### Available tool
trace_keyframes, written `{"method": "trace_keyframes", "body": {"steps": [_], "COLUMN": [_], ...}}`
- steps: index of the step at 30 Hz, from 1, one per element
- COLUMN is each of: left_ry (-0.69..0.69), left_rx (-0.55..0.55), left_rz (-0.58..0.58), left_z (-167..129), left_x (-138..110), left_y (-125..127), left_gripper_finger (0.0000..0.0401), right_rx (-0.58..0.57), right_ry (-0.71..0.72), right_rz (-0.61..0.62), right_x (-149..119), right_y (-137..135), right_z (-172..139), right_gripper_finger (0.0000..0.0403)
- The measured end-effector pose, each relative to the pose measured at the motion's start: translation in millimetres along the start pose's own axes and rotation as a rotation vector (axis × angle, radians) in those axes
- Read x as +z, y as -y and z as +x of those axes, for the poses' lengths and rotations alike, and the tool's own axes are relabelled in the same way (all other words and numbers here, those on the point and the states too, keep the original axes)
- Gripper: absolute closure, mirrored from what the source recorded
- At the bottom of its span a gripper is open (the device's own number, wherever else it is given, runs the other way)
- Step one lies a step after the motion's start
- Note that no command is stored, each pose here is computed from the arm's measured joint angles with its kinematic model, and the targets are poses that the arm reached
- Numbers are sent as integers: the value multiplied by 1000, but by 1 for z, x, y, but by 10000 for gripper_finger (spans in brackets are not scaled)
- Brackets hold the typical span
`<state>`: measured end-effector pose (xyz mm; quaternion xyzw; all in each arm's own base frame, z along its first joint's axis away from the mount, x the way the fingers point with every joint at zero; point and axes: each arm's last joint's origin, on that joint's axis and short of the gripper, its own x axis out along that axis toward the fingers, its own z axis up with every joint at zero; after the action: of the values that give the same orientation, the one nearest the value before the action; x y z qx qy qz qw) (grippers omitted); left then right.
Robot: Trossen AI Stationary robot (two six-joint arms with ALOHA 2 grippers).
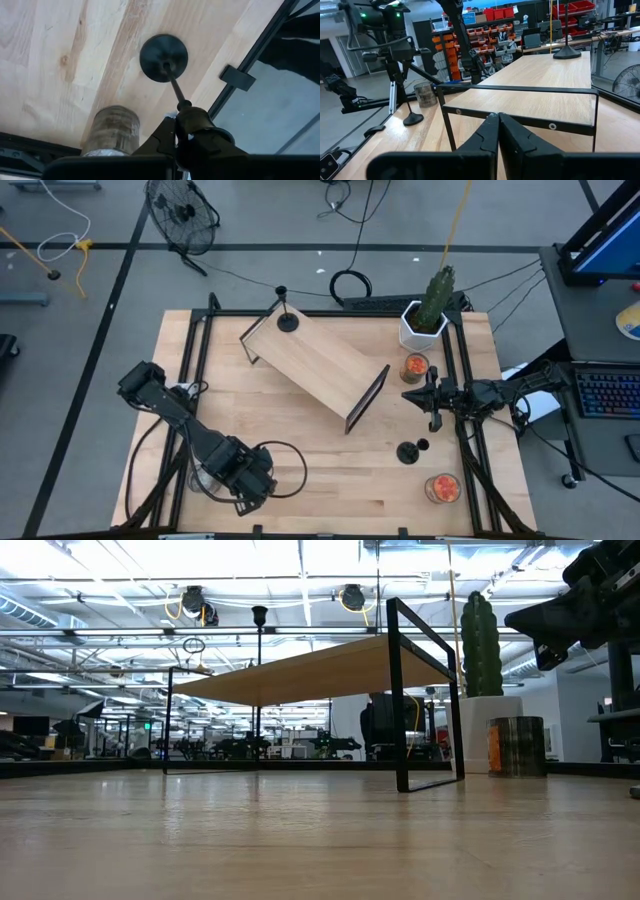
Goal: Pick & Place candle stick holders
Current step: Put the left black candle holder on the shelf
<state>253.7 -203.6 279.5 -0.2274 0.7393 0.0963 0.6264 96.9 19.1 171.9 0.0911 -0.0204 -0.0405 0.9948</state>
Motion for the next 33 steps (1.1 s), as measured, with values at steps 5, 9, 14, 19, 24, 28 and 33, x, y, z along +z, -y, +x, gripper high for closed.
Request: {"method": "trace_keyframes", "body": {"steps": [5, 9, 14, 19, 24, 28, 33], "left_ry": [66, 119, 142, 165, 238, 325, 421], "left_rx": [-50, -105, -185, -248, -283, -301, -325], "left_rz": [-54, -93, -213, -300, -327, -316, -286], "left_z": [-24, -45, -71, -88, -104, -120, -143], "left_x": [-7, -15, -24, -25, -15, -4, 13], "left_y": [-13, -25, -44, -60, -70, -79, -93], "left_gripper_finger": [384, 384, 384, 384, 384, 384, 384], "right_rx": [0, 0, 0, 0, 0, 0, 0], "right_ry": [0, 0, 0, 0, 0, 0, 0], "right_rz": [0, 0, 0, 0, 0, 0, 0], "right_x": [0, 0, 0, 0, 0, 0, 0], "right_y": [0, 0, 0, 0, 0, 0, 0], "right_z": [0, 0, 0, 0, 0, 0, 0], "right_gripper_finger": [399, 399, 399, 399, 399, 399, 399]}}
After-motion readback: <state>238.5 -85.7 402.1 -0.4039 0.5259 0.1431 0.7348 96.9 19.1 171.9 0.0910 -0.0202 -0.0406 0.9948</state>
